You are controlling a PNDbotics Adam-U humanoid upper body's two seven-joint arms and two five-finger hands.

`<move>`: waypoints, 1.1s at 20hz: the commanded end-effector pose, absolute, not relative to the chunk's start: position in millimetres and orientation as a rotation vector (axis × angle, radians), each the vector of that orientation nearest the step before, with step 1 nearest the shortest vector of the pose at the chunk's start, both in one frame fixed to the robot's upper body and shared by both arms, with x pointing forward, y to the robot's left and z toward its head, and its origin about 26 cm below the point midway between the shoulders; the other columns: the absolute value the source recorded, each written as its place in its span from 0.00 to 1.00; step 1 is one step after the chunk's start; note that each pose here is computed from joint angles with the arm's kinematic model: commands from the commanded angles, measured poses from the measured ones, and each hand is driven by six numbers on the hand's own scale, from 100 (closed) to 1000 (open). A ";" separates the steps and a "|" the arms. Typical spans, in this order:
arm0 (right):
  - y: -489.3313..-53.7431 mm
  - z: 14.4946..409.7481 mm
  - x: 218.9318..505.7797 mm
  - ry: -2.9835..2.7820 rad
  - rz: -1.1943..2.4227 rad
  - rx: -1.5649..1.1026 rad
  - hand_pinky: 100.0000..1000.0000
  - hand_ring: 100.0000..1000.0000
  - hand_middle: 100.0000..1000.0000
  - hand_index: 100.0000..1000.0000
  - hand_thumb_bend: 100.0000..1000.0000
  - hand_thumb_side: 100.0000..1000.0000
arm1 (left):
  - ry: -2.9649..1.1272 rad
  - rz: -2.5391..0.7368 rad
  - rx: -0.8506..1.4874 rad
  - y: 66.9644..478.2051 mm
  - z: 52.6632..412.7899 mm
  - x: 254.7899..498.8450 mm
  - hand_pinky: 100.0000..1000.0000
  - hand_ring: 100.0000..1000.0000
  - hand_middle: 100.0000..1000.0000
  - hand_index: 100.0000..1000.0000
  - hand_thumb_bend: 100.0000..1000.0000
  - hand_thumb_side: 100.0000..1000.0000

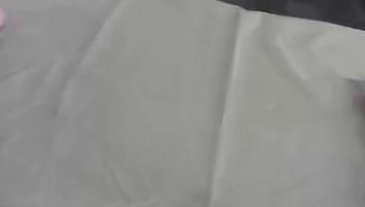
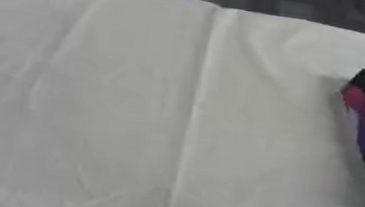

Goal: Pick up the objects with one hand, pass them to the other hand, and then place them into the box on the other side of the table.

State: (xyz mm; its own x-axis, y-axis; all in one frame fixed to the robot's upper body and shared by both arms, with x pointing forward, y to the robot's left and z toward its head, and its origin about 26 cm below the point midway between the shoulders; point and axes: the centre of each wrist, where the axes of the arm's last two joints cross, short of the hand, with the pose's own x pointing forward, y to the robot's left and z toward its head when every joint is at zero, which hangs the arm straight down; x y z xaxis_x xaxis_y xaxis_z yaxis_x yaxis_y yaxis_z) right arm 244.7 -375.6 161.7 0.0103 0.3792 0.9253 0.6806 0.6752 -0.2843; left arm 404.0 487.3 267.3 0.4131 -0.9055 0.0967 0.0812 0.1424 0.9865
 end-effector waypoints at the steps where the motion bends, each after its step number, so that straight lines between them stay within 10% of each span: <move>1: -374.2 168.4 244.5 -1.610 -0.289 -0.920 0.64 0.74 0.75 0.76 0.43 0.04 | -0.864 -0.797 1.307 495.0 281.5 399.1 0.82 0.83 0.75 0.79 0.44 0.08; 22: -371.0 167.3 246.1 -1.607 -0.293 -0.904 0.64 0.74 0.75 0.76 0.42 0.05 | -0.839 -0.658 1.387 500.1 266.9 402.9 0.76 0.78 0.70 0.69 0.36 0.00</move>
State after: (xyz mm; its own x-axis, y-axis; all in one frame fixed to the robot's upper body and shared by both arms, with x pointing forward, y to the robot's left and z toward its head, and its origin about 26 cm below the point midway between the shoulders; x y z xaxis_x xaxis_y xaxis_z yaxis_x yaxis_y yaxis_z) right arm 246.2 -371.1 158.8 0.0130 0.3667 0.9303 0.6716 0.6860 -0.2798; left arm 406.8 495.2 248.8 0.5524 -0.8254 0.1167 -0.0302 0.1201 0.9923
